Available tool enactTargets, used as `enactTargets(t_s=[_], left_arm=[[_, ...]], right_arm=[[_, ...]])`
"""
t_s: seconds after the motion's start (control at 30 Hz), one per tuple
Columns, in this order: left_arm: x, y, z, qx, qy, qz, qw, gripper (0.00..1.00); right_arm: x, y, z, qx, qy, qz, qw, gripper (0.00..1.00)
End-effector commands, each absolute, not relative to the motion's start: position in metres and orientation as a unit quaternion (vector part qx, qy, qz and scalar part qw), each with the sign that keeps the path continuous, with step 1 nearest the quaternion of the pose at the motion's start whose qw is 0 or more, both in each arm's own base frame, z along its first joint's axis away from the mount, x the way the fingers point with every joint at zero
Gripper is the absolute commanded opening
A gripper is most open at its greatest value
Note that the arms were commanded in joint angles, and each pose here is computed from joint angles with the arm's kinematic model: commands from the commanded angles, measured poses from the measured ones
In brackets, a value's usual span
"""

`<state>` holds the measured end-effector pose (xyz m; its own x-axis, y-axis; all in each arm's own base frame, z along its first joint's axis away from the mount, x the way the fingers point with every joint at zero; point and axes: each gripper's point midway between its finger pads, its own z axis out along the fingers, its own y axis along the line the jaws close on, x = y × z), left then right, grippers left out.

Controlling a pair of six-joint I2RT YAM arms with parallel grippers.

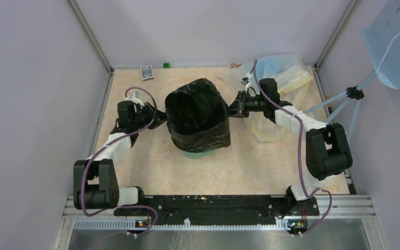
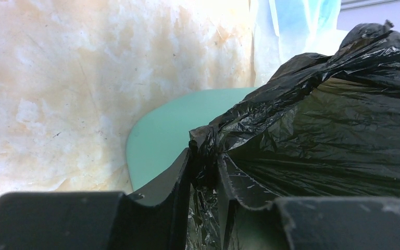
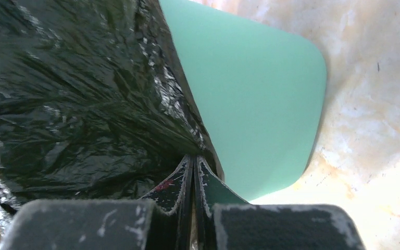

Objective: Put the trash bags into the trash bin

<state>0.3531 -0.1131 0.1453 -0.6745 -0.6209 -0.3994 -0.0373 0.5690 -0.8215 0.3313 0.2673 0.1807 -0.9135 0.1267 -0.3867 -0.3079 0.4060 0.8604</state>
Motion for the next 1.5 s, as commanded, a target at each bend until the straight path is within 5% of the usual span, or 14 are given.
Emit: enactTargets(t_s=[0.0,0.23,0.43,1.1,1.47], left_arm=[[0.356,-0.114,0.158,-0.173,0.808,-0.419,0.375,0.31],[0.369,-0.104,0.181,-0.158,0.814,-0.387,0.403,0.39],[0.38,-0.111,0.201,-0.15,0.8,-0.412,0.409,0.44],[0.491,-0.201,0.214,-0.099,0.775,-0.502,0.371,0.4],[0.482,-0.141,0.237,-0.092,0.79,-0.436,0.421,0.62]], right_arm=[[0.335,0.268,0.193,-0.073,0.808,0.533,0.241,0.0],[0.338,0.244,0.205,-0.064,0.822,0.48,0.298,0.04],[0.319,0.243,0.193,-0.072,0.841,0.433,0.317,0.19],[0.253,0.271,0.185,-0.099,0.851,0.377,0.351,0.19],[0.291,0.226,0.244,-0.066,0.789,0.471,0.39,0.47]])
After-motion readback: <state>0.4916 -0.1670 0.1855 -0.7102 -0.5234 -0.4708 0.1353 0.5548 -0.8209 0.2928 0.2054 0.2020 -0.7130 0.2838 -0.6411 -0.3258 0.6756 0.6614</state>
